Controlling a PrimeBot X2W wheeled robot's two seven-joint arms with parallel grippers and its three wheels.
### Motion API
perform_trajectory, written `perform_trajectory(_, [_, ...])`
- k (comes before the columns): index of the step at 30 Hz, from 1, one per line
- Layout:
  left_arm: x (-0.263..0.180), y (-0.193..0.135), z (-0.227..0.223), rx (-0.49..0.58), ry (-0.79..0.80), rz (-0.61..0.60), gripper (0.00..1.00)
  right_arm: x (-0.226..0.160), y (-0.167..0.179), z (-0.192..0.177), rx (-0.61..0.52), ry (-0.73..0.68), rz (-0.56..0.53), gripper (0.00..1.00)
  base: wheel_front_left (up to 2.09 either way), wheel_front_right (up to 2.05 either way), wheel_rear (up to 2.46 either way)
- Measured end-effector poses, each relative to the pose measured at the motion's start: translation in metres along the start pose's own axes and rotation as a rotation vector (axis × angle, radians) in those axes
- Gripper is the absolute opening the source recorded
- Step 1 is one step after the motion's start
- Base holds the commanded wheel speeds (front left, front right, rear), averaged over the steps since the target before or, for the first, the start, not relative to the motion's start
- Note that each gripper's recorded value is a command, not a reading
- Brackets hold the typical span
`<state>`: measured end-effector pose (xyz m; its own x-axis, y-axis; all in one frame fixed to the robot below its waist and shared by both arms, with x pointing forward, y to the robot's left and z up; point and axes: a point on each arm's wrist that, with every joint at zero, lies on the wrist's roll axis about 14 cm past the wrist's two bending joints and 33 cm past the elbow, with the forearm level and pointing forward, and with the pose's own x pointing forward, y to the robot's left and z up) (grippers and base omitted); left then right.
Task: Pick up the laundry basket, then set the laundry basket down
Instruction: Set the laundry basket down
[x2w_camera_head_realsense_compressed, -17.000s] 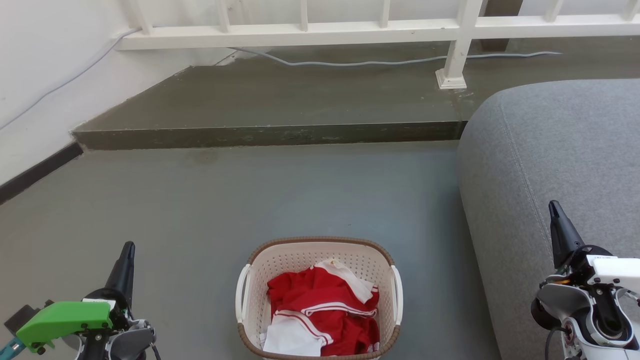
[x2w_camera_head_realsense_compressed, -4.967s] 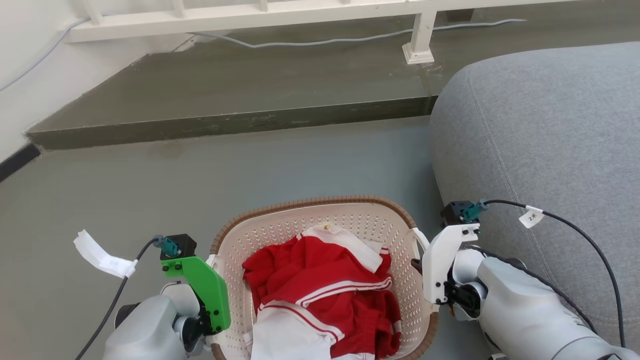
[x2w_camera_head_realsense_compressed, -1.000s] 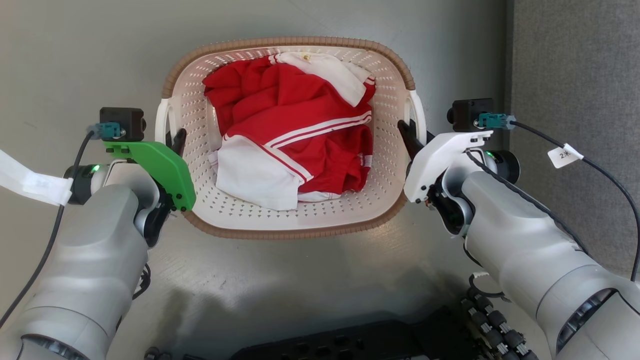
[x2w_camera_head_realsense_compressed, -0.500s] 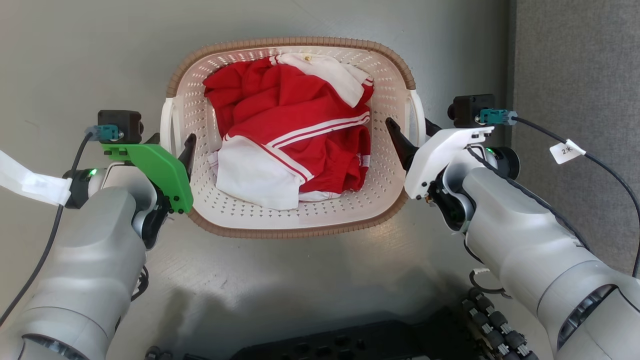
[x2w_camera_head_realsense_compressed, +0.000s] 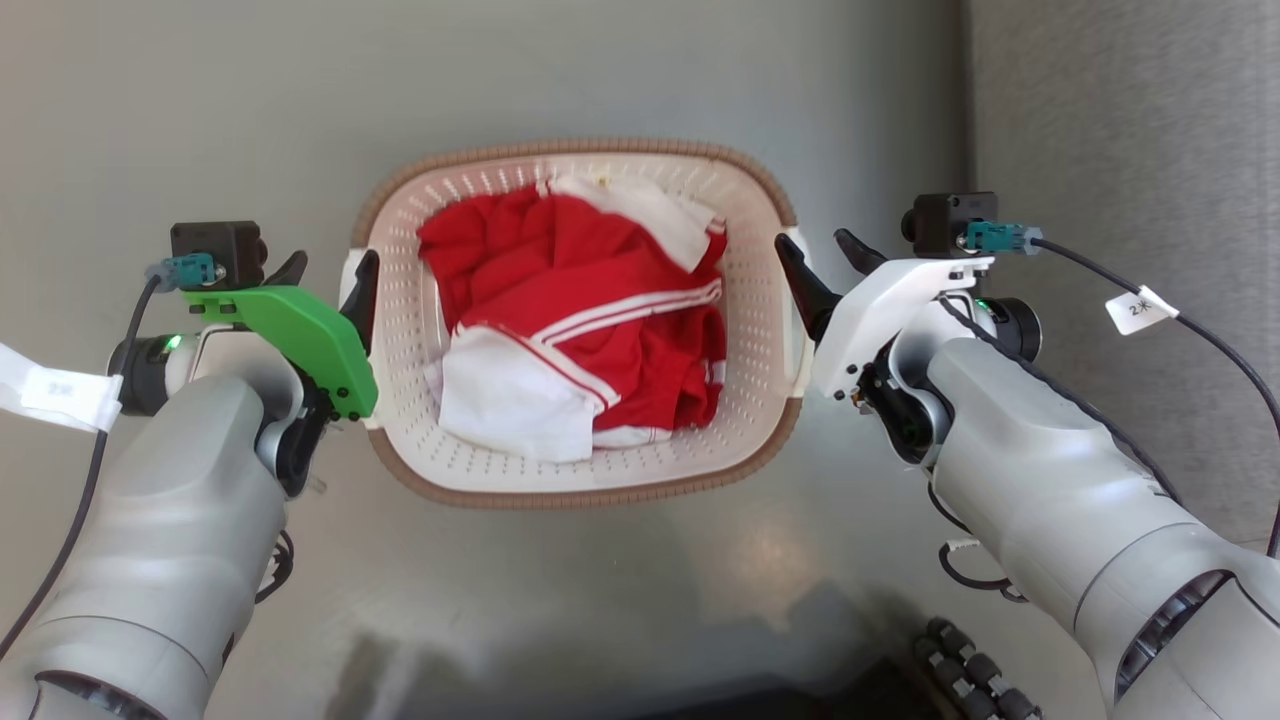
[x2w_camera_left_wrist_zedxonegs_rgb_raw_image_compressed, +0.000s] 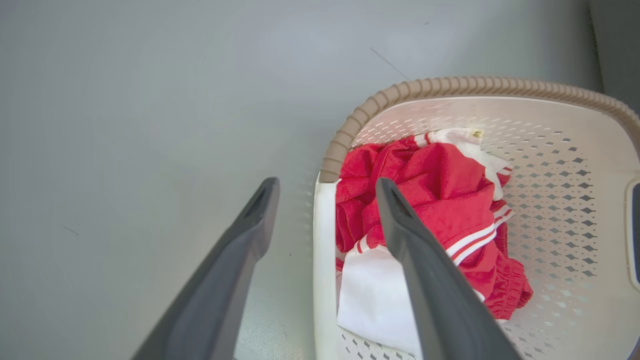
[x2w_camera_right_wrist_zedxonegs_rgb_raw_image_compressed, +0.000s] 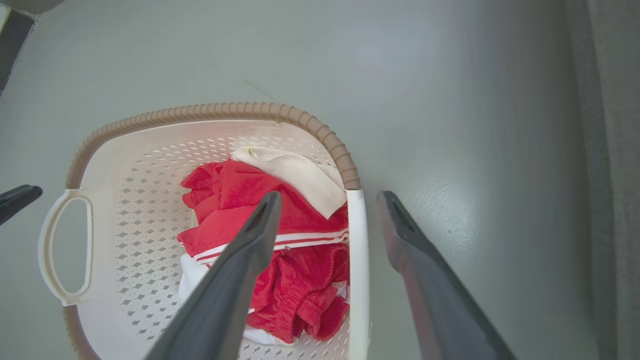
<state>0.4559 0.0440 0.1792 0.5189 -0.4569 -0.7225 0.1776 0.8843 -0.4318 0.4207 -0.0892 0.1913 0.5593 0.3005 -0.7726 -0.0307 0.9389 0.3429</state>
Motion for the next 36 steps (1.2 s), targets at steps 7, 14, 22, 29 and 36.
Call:
perform_trajectory(7, [-0.017, -0.025, 0.036, 0.033, -0.105, -0.043, 1.0, -0.02, 0.007, 0.039, 0.017, -0.111, 0.008, 1.0, 0.0, 0.0, 0.0])
perform_trajectory(14, [-0.042, -0.044, 0.067, 0.076, -0.206, -0.078, 1.0, -0.044, 0.029, 0.092, -0.014, -0.259, 0.061, 1.0, 0.0, 0.0, 0.0])
perform_trajectory(22, [-0.068, -0.068, 0.095, 0.096, -0.302, -0.117, 1.0, -0.081, 0.035, 0.148, -0.067, -0.425, 0.07, 1.0, 0.0, 0.0, 0.0])
perform_trajectory(29, [-0.105, -0.098, 0.143, 0.116, -0.457, -0.173, 1.0, -0.116, 0.032, 0.155, -0.089, -0.505, 0.054, 1.0, 0.0, 0.0, 0.0])
perform_trajectory(36, [-0.148, -0.094, 0.157, 0.143, -0.557, -0.151, 1.0, -0.153, 0.05, 0.173, -0.116, -0.624, 0.079, 1.0, 0.0, 0.0, 0.0])
